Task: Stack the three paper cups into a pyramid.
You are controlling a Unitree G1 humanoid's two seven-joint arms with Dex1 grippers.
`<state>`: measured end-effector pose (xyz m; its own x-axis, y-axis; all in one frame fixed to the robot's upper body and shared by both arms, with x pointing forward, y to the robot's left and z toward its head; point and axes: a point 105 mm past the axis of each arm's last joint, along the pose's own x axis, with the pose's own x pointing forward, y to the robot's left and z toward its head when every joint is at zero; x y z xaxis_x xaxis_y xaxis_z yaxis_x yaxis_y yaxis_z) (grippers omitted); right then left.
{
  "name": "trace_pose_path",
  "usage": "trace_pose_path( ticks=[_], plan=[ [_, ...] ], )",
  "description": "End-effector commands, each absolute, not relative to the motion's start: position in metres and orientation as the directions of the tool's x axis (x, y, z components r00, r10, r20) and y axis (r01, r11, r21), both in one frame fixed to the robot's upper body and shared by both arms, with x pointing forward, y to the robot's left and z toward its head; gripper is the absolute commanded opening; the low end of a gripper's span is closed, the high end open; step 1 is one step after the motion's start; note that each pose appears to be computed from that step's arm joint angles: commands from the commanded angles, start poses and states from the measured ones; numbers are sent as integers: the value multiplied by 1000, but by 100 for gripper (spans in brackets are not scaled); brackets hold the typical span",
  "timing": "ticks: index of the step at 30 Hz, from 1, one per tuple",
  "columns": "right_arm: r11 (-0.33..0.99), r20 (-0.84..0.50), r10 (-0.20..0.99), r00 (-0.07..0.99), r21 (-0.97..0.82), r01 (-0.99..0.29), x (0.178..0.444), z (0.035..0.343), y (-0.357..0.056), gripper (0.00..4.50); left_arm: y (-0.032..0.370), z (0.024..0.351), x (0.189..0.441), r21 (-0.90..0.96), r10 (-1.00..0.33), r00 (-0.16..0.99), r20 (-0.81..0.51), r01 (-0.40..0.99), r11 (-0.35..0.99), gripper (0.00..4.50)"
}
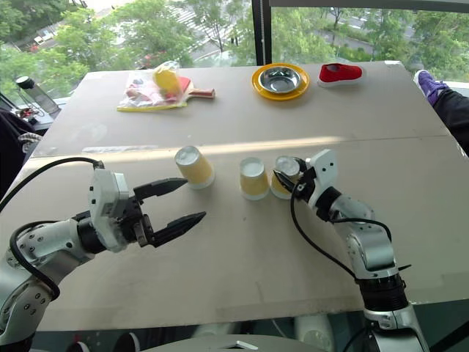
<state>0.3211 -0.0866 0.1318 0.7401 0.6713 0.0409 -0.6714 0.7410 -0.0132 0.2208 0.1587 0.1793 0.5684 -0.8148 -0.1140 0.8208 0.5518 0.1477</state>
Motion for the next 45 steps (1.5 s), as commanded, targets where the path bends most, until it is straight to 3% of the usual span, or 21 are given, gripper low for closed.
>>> trace_pose_path(
  ticks=[1,6,7,12,14,18,21,30,45],
  plan=[
    [733,68,680,730,-49,-678,318,141,-85,200,158,188,219,198,-818,568,-89,815,545,450],
    [754,100,657,748,-63,-654,322,147,-92,432,159,186,219,198,-817,570,-86,813,547,450],
    [756,111,654,748,-60,-652,322,149,-93,444,159,186,219,198,-817,571,-86,813,547,450],
    [756,166,649,742,-40,-653,320,160,-100,444,159,189,220,197,-813,580,-46,803,562,450],
    [737,179,669,722,-35,-675,314,166,-104,444,159,200,222,208,-801,598,34,779,591,450],
    [666,195,732,653,-1,-746,291,178,-108,444,170,210,234,246,-716,683,143,677,694,450],
    [616,156,781,605,-36,-787,271,181,-116,444,189,205,254,244,-551,808,208,502,829,450],
    [446,60,895,442,-122,-887,229,187,-124,444,191,152,295,173,-370,920,132,346,922,450],
    [527,109,849,517,-222,-820,238,199,-131,444,180,129,344,185,-362,923,132,336,924,450]
  ],
)
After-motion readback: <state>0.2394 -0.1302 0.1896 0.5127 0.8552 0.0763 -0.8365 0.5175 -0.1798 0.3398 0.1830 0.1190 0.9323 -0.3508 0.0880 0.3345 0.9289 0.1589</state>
